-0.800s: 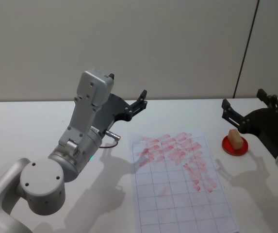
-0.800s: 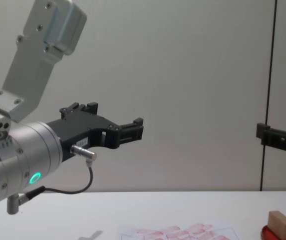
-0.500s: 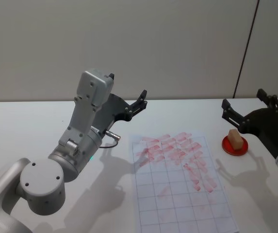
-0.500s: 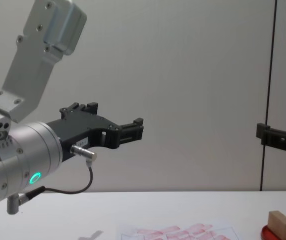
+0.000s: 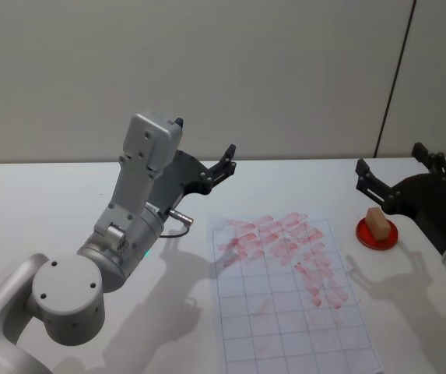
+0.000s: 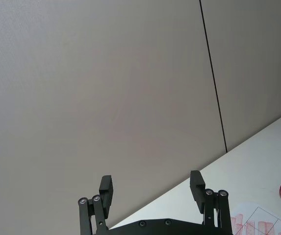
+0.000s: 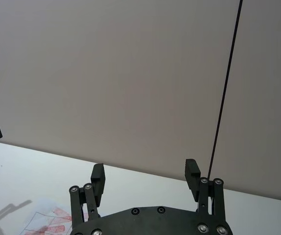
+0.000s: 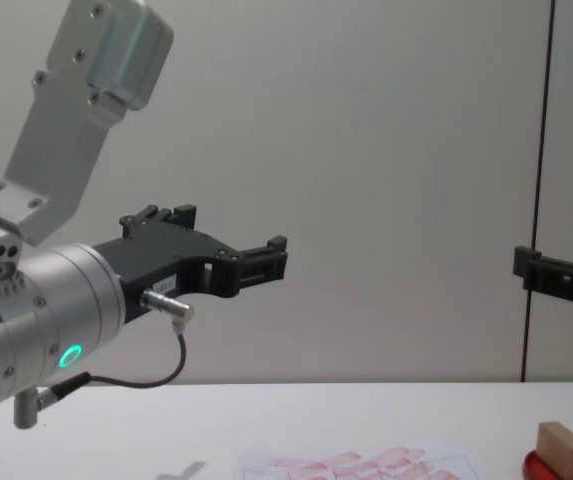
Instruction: Use the one hand to pick up the stamp and affix it onto the A4 paper.
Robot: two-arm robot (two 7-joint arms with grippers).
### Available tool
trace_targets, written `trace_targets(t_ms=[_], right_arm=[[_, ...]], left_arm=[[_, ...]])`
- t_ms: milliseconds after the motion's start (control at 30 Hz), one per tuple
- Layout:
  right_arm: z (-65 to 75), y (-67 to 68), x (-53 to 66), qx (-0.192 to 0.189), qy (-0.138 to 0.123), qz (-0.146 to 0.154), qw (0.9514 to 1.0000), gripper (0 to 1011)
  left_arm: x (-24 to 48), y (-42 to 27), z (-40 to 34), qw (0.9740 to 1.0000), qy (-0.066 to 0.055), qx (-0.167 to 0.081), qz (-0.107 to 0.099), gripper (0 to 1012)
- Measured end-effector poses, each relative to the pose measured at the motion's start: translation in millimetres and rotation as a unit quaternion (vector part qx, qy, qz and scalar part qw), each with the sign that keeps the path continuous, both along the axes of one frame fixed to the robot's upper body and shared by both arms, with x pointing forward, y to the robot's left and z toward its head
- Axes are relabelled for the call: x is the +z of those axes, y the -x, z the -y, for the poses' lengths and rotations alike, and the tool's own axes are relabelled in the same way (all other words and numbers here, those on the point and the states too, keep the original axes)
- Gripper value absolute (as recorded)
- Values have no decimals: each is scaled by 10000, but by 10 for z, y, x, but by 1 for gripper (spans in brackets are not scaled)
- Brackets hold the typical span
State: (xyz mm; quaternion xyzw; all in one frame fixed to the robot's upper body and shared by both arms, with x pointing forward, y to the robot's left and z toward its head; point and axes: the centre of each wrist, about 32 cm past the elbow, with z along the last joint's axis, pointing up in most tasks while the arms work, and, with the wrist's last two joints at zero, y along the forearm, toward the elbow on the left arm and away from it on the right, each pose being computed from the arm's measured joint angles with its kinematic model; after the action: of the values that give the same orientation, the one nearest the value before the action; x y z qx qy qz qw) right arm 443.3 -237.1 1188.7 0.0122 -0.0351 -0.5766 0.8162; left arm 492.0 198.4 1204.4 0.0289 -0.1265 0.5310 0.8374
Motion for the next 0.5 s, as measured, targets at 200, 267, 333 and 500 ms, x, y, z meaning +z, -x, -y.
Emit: trace_targets(t_ms=[200,267,333,500], right_arm=[[0,0,0,0,0,0,10000,1001],[0,0,0,0,0,0,10000,1001],[0,0,0,0,0,0,10000,1001],[0,0,0,0,0,0,10000,1001]], left_arm=[[0,0,0,10000,0,0,0,1001],[0,0,0,10000,0,0,0,1001],[0,0,0,10000,0,0,0,1001],[0,0,0,10000,0,0,0,1001]])
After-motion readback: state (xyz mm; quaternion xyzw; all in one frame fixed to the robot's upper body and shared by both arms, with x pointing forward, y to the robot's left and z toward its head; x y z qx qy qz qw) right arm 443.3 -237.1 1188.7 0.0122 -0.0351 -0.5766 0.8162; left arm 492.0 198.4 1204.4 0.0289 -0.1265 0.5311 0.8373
